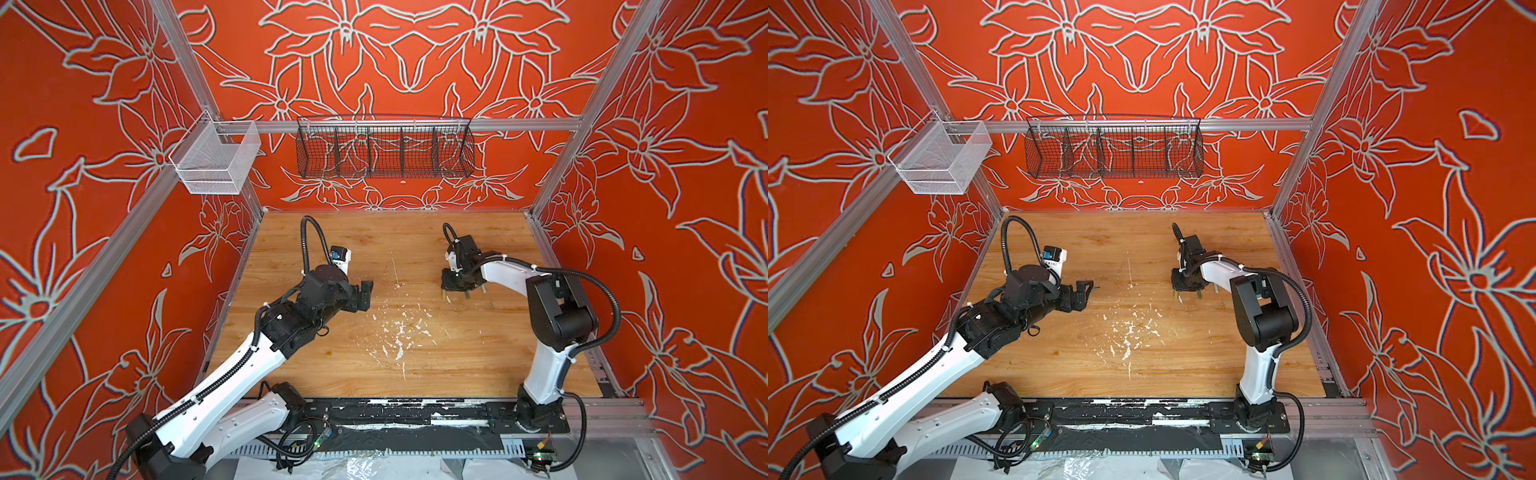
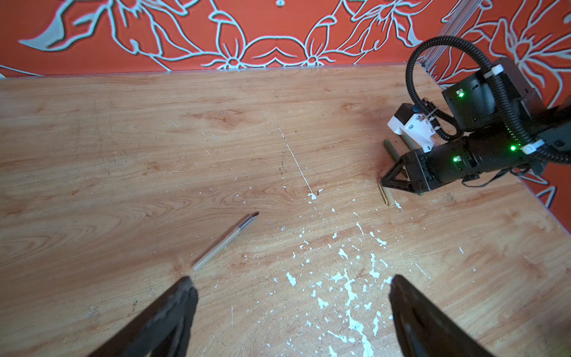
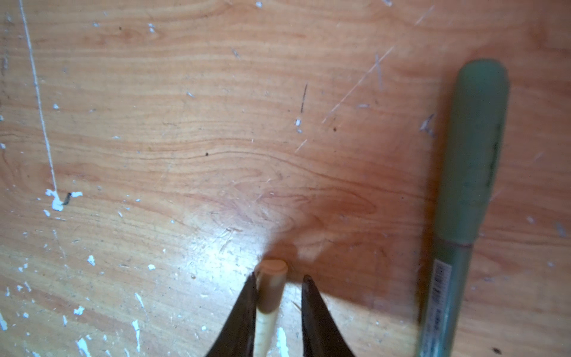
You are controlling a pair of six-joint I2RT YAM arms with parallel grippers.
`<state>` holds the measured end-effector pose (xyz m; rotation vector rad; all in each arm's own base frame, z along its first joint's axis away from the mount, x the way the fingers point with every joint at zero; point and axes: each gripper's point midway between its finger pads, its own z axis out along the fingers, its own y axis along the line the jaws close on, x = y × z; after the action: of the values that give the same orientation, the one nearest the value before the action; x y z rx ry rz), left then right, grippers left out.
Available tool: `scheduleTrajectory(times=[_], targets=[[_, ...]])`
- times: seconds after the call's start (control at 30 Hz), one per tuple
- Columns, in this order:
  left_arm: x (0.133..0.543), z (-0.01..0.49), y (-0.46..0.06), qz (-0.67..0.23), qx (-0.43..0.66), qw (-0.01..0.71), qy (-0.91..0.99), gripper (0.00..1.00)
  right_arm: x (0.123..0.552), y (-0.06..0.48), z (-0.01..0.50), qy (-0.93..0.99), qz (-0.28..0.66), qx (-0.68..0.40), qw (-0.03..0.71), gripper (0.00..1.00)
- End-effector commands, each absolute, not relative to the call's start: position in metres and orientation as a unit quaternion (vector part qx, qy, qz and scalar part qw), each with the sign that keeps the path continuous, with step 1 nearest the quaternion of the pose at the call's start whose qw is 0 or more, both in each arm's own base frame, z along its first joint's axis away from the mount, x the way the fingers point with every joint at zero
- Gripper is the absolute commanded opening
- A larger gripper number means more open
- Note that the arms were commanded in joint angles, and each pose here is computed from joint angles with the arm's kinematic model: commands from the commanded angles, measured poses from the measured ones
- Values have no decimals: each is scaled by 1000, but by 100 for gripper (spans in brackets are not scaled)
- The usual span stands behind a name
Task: Insert pens into pen caps
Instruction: Pick up the pen cap from the center of the table.
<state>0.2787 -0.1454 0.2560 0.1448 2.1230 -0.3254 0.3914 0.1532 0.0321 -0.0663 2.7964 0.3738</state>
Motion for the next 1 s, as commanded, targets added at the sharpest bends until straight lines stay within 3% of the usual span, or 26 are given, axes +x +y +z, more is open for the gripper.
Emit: scheduleTrajectory(times=[0.0, 0.4, 0.97], targets=[[277, 264, -142, -139, 52, 485, 862, 97, 393, 157, 29, 979, 131, -28, 153, 24], [274, 268, -139, -138, 51, 487, 861, 97, 386, 166, 24, 981, 130, -33, 143, 19], [273, 263, -138, -133, 52, 480, 866, 97, 373, 166, 20, 983, 120, -49, 129, 23]])
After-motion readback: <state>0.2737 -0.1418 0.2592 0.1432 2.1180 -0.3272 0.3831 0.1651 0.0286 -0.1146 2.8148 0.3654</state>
